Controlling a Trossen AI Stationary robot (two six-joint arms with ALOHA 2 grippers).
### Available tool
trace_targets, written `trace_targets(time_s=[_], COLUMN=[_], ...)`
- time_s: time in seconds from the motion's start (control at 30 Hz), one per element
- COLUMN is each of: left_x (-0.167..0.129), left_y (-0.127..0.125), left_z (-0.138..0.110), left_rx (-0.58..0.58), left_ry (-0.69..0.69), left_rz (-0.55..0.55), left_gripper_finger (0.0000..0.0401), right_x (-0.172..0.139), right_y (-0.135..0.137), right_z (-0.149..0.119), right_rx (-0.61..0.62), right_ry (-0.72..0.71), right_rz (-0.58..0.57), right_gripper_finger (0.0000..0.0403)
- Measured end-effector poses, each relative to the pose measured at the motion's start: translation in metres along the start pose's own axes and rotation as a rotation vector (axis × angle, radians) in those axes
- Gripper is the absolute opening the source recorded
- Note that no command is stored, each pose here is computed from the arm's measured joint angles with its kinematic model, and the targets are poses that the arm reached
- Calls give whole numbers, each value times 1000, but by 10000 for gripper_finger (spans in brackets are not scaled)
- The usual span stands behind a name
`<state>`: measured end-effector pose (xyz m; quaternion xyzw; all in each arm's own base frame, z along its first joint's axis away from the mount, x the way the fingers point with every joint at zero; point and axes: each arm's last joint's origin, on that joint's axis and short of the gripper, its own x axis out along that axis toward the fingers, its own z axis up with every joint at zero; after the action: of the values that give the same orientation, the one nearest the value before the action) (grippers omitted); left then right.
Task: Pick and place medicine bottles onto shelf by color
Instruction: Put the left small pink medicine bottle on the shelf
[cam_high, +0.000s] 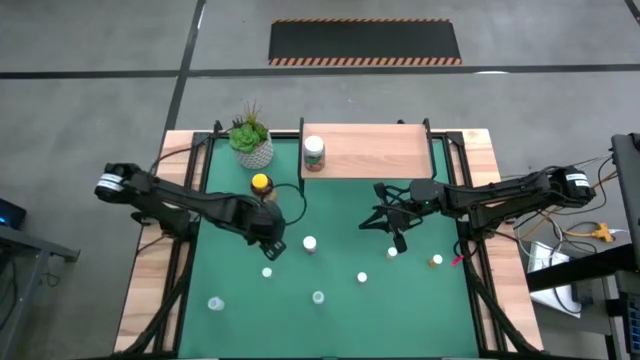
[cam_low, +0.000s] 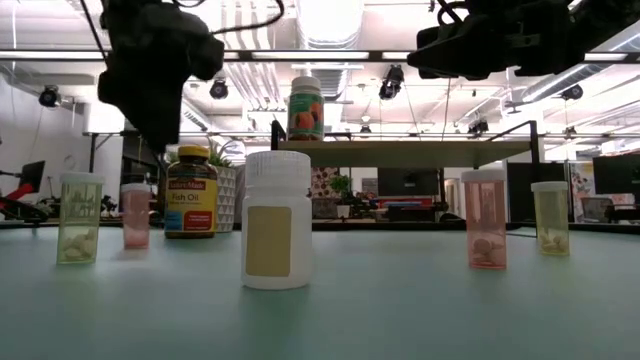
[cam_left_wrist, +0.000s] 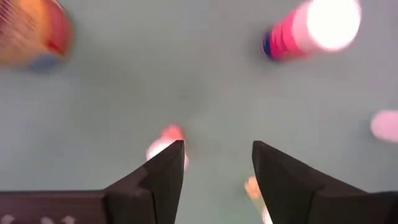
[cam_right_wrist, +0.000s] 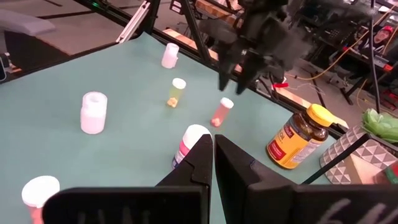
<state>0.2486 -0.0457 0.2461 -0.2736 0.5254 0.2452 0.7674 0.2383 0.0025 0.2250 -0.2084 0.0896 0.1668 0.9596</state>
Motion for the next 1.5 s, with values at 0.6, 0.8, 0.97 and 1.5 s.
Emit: trace_targets(time_s=[0.6, 0.8, 0.97, 1.5], left_x=[23, 22, 25, 16], left_y=[20, 20, 23, 11], left_z=[-26, -28, -31, -22], left_rx=[28, 46, 64, 46], left_ry=[20, 18, 27, -11], left_rz=[125, 118, 130, 35], left_gripper_finger=[166, 114, 56, 2], right_x=[0, 0, 0, 0], right_y=[1, 0, 0, 0], right_z=[-1, -1, -1, -1], right_rx=[10, 8, 10, 20], right_ry=[6, 2, 2, 2], right_rz=[3, 1, 0, 1], right_gripper_finger=[9, 9, 9, 9])
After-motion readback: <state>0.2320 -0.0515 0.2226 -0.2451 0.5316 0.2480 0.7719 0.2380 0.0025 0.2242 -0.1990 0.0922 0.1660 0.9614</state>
